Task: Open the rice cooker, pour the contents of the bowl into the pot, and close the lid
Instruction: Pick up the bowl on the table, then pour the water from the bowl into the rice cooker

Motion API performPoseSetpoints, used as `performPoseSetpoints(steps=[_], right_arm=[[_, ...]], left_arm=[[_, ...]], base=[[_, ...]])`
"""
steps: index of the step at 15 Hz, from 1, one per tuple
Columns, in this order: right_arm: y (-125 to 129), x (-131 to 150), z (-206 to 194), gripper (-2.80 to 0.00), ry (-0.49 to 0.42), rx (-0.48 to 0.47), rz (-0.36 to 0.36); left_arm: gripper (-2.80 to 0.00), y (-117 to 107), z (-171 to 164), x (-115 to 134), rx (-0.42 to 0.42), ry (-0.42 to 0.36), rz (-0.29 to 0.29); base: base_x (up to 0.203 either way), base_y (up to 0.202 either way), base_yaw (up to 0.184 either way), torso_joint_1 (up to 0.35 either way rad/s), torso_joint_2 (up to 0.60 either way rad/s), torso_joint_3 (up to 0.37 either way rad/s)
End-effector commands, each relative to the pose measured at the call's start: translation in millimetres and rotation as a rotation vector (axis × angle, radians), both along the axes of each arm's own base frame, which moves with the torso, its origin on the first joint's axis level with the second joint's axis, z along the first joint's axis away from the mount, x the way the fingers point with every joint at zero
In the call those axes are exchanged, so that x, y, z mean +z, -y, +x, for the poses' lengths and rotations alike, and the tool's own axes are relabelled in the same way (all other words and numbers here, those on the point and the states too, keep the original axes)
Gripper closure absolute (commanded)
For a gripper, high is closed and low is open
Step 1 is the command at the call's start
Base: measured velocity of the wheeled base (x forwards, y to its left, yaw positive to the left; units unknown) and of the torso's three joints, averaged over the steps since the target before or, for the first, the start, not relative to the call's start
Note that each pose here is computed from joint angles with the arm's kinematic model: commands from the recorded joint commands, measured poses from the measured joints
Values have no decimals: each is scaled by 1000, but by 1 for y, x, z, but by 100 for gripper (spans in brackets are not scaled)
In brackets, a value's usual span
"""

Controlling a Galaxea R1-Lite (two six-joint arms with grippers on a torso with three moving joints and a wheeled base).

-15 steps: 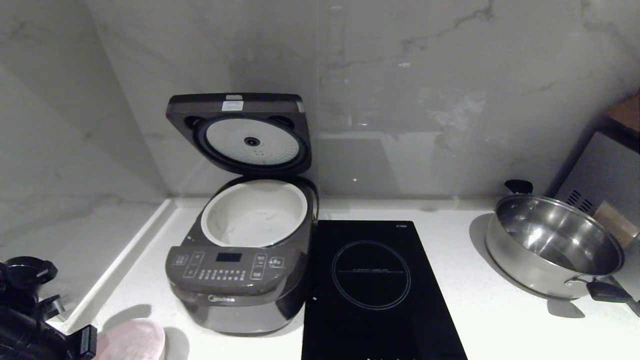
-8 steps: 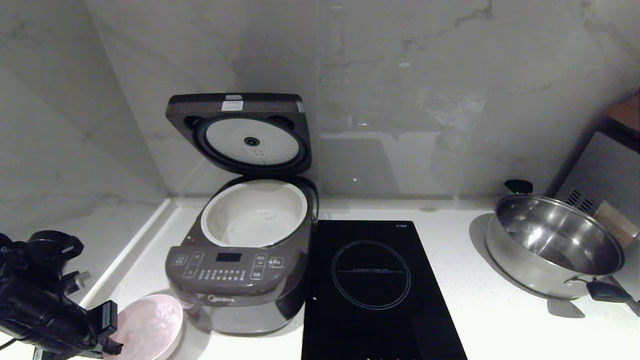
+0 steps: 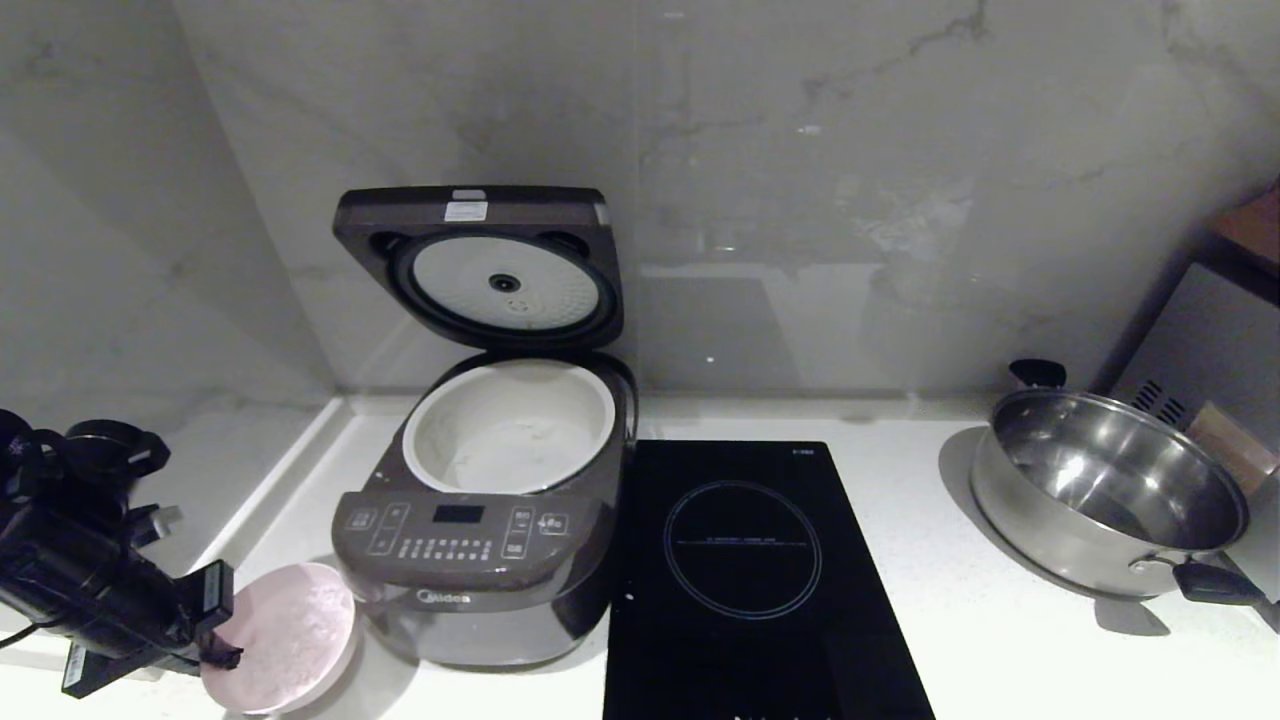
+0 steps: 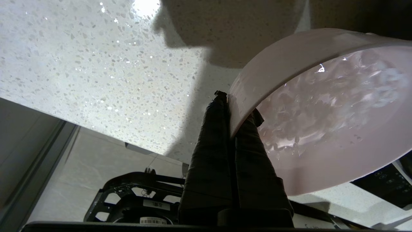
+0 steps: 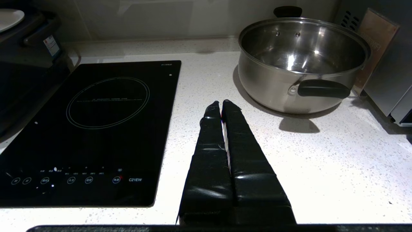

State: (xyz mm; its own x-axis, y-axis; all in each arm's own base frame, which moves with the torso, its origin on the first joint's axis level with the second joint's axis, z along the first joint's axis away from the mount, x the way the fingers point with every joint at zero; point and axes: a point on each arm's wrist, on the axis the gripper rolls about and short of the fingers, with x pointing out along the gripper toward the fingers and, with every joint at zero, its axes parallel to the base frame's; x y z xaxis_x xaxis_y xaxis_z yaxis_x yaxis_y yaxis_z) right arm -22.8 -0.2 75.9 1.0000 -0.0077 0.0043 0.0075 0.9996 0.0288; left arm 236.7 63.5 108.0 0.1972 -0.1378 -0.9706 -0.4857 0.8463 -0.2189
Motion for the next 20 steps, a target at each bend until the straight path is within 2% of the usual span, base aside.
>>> performPoseSetpoints(steps=[1,4,9,15,18,20], right_arm=[[0,0,0,0,0,0,0],[0,0,0,0,0,0,0],[0,0,0,0,0,0,-1],[0,0,0,0,0,0,-6],[0,0,0,0,0,0,-6],[0,0,0,0,0,0,-6]], left_arm=[[0,-5,2,-3,13,-9,-5],[0,-13,3,-4,24,-8,-5],[0,-32,10,-15,-28,3,-51],[0,-53,22,-24,-44,13,-59],[0,-58,25,-18,-36,37,-47],[0,-56,27,-16,-40,18,-68]], base=[[0,0,0,0,0,0],[0,0,0,0,0,0],[0,0,0,0,0,0],[0,0,0,1,4,0],[0,0,0,0,0,0],[0,0,0,0,0,0]])
